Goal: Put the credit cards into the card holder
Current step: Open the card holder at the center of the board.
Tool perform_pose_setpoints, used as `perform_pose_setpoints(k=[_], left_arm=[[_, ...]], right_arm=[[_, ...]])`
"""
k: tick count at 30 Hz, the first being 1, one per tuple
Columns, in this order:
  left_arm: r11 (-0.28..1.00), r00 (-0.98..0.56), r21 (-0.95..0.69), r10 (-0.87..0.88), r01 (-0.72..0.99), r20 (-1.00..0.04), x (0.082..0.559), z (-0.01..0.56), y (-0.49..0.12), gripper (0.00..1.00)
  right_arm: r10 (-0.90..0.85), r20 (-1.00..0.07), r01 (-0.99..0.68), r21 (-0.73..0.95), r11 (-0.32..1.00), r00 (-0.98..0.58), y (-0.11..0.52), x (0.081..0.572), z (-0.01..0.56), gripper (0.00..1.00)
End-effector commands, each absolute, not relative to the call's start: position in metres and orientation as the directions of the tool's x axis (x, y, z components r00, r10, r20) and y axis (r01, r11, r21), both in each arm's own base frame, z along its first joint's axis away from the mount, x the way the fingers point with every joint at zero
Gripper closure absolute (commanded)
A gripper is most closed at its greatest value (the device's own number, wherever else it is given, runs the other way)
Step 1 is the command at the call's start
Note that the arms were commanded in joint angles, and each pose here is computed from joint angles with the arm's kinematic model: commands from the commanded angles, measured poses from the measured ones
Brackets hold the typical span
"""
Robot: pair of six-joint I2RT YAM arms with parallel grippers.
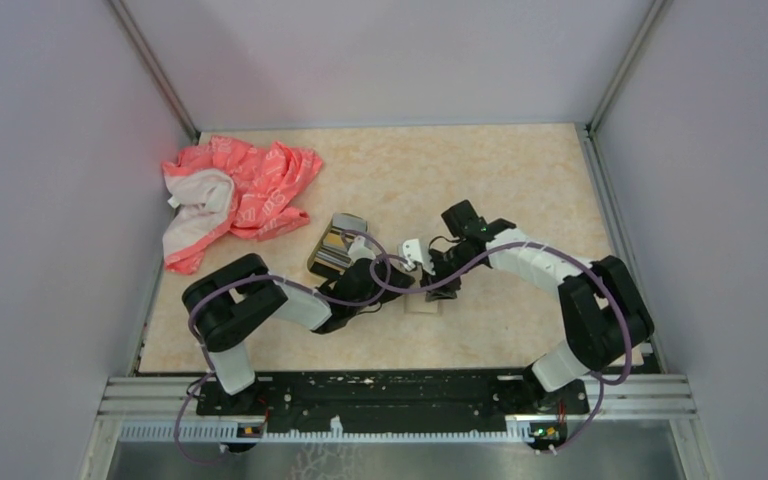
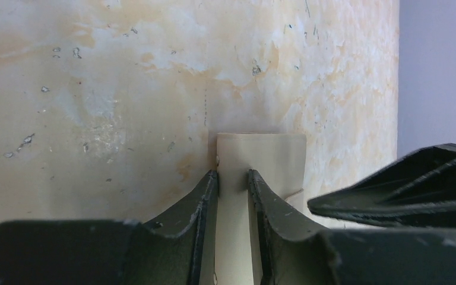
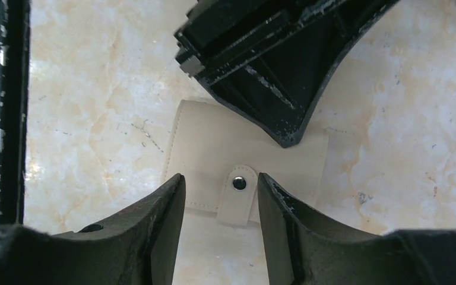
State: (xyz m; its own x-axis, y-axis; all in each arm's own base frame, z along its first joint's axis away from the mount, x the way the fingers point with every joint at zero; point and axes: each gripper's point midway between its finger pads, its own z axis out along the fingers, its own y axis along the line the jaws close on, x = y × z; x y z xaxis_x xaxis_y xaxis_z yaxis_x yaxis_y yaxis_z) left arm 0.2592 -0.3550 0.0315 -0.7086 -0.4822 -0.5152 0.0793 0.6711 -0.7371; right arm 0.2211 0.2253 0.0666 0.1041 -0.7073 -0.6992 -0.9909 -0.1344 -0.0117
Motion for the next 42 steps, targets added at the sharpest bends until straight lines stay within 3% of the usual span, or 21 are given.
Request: perform_pose_setpoints(k=[1, 9, 12, 21, 25, 30, 36, 39, 42], left_arm=[[0.715, -0.760, -0.693, -0.400, 0.091, -0.512, 0.243, 0.011, -0.348, 0.70], [0.692, -0.770, -0.718, -0.413, 0.083, -0.487, 0.238, 0.009, -0.348, 0.72], [0.680, -0.775, -0.728, -0.413, 0.087, -0.478, 0.236, 0.011, -0.350, 0.73], [0.672, -0.772, -0.736, -0.422, 0.085, -0.475, 0.233, 0.012, -0.346, 0.74], [0.677, -0.768, -0.732, -0.429, 0.075, -0.476, 0.232, 0.010, -0.340, 0.75], [0.678, -0.752, -0.731, -0.445, 0.072, -0.487, 0.233, 0.013, -0.334, 0.75], [0.678, -0.742, -0.727, -0.433, 0.106, -0.512, 0.235, 0.022, -0.335, 0.74], [0.666, -0.740, -0.730, -0.413, 0.151, -0.530, 0.232, 0.030, -0.337, 0.67], [0.638, -0.735, -0.737, -0.388, 0.221, -0.556, 0.224, 0.039, -0.336, 0.45]], right_arm=[[-0.740, -0.654, -0.987, -0.065, -0.147, 0.153, 0.225, 0.232, 0.054, 0.52], [-0.804, -0.575, -0.989, -0.075, -0.129, 0.148, 0.216, 0.237, 0.033, 0.51], [-0.825, -0.545, -0.988, -0.065, -0.137, 0.150, 0.215, 0.236, 0.025, 0.55], [-0.850, -0.508, -0.987, -0.012, -0.158, 0.142, 0.216, 0.231, 0.019, 1.00], [-0.820, -0.552, -0.985, -0.019, -0.169, 0.152, 0.222, 0.230, 0.033, 1.00], [-0.670, -0.719, -0.973, -0.037, -0.229, 0.186, 0.230, 0.220, 0.071, 1.00], [-0.548, -0.815, -0.976, -0.095, -0.195, 0.189, 0.225, 0.226, 0.098, 1.00], [-0.540, -0.823, -0.976, -0.079, -0.202, 0.178, 0.225, 0.225, 0.098, 1.00], [-0.517, -0.839, -0.976, -0.075, -0.203, 0.171, 0.227, 0.224, 0.104, 1.00]])
